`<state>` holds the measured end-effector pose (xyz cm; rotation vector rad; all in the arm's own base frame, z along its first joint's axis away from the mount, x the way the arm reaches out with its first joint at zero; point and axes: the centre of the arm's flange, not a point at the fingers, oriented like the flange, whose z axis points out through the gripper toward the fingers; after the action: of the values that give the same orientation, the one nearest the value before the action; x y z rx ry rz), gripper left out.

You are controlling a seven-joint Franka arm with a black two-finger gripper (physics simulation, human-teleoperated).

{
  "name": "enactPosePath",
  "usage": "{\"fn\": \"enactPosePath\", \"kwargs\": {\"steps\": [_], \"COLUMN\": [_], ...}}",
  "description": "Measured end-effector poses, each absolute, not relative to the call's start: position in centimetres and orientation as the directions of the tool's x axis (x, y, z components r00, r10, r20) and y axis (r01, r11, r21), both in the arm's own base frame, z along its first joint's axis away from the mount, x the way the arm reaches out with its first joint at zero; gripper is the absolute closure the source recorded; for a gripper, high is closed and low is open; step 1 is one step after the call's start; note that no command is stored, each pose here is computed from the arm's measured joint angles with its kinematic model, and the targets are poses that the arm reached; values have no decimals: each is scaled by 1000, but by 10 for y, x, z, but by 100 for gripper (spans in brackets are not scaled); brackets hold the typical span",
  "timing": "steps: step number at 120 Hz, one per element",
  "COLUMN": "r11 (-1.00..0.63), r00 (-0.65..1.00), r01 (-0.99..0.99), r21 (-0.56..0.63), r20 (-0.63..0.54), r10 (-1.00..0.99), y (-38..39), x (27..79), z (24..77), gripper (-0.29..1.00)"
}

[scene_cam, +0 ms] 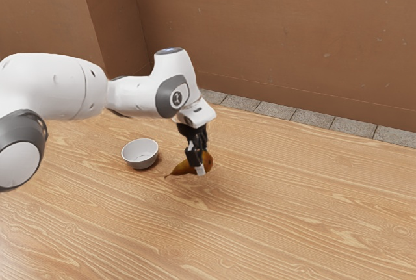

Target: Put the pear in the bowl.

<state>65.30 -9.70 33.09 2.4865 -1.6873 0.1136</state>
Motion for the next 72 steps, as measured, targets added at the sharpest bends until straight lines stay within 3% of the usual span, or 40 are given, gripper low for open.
{"fn": "enactPosePath", "kwargs": {"steps": [33, 72], "r11": [-493, -594], "r00": [494, 595], "r01": [-869, -801], "r21": [35, 72], "r20": [104, -5], "r10": [-863, -804], "y": [7, 92], "x": [649, 639], "z": [386, 359], "gripper": [37, 37]}}
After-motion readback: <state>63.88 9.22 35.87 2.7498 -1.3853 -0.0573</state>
